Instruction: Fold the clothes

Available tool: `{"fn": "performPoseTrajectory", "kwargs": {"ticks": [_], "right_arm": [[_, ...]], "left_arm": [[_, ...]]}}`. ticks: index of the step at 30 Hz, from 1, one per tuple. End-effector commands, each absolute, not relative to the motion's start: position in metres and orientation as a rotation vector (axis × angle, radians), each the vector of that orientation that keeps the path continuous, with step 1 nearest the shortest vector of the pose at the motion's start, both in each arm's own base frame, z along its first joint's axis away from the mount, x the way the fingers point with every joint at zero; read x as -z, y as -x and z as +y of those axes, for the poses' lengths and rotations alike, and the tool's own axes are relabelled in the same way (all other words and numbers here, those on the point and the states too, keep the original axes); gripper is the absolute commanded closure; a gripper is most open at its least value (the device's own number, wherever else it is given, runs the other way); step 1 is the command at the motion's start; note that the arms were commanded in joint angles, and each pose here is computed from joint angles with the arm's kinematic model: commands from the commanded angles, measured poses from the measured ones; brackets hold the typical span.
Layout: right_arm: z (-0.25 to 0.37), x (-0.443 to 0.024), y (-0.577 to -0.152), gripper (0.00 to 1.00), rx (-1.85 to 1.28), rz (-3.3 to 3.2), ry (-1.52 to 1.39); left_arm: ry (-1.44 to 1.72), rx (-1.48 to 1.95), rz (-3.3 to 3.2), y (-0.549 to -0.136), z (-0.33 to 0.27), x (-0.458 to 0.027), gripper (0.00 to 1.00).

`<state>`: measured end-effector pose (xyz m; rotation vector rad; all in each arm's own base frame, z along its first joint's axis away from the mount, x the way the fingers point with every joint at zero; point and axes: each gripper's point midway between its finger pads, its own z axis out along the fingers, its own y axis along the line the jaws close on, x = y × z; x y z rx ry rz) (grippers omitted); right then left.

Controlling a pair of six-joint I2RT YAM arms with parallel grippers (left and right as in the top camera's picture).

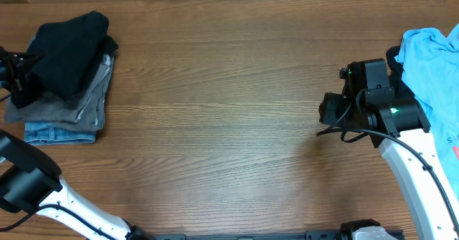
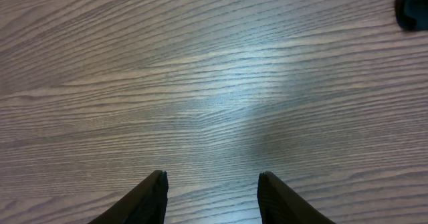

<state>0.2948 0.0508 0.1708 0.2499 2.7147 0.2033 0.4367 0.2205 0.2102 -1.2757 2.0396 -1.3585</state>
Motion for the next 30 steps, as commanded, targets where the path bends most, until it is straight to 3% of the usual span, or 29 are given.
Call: {"fn": "performPoseTrajectory", "kwargs": {"ticks": [1,10,15,21,26,30], "right_arm": [[0.051,-0.182,-0.297,0.53,-0.218,2.677,-0.242],[0.053,-0.182,-0.297,0.53,-0.239,2.68,-0.236],[0.053,-0.182,-0.297,0.43,-0.237,2.679,-0.237],[0.052,-0.182,-0.297,0.42,-0.233,2.679,-0.243],[0.041,-0.182,-0.299,0.41,-0.24,2.666,-0.357],[0.026,-0.182,-0.299,0.41,-0.223,2.658,-0.427]], "left_arm": [[1.212,1.553,1.953,-0.439,0.203,-0.239,0.96],[1.233,1.56,1.983,-0.446,0.19,-0.236,0.96],[1.101,1.397,2.105,-0.447,0.185,-0.222,0.96],[0.867,1.28,2.136,-0.462,0.159,-0.263,0.96],[0.604,1.215,2.187,-0.479,0.087,-0.318,0.96],[0.346,1.253,2.209,-0.488,-0.01,-0.363,0.96]]}}
